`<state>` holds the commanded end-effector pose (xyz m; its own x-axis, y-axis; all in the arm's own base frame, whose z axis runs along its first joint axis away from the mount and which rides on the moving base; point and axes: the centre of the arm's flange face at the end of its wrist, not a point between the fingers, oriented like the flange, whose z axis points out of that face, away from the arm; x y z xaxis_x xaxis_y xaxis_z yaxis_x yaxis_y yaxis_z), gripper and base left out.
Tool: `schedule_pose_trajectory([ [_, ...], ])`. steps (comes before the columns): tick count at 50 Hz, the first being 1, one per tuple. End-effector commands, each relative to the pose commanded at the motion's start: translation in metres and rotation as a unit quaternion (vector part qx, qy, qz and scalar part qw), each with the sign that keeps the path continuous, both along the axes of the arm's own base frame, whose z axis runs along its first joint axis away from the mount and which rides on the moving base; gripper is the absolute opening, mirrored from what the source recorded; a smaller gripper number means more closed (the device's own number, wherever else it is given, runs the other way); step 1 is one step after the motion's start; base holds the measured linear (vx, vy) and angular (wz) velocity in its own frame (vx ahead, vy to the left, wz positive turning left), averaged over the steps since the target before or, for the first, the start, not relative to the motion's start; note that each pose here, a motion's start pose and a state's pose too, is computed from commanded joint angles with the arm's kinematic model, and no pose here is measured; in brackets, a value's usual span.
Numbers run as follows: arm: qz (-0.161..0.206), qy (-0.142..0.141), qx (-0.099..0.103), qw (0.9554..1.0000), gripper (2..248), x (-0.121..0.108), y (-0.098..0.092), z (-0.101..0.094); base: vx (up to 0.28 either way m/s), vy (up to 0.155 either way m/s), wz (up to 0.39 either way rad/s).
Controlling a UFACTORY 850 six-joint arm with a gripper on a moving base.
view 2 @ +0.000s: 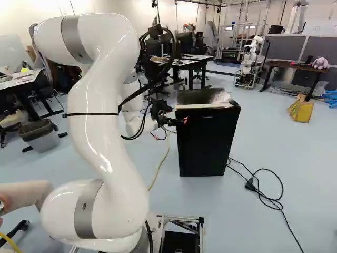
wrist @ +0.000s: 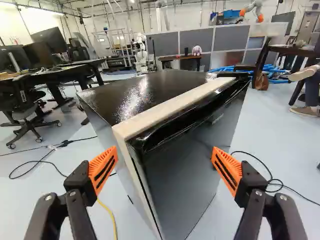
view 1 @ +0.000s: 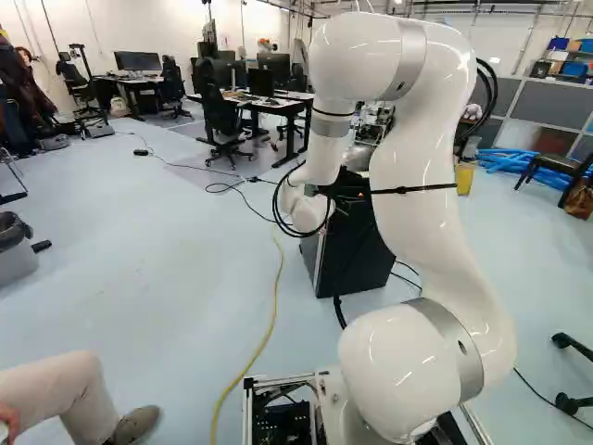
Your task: Grab a drink from the fridge
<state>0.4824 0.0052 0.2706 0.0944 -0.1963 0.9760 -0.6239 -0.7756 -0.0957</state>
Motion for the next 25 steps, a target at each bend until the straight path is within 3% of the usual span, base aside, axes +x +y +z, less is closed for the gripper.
schedule_pose_trajectory([
  [25, -0.013, -0.002, 0.000, 0.9999, 247, 0.003, -0.012, 0.000, 0.000, 0.000, 0.000],
])
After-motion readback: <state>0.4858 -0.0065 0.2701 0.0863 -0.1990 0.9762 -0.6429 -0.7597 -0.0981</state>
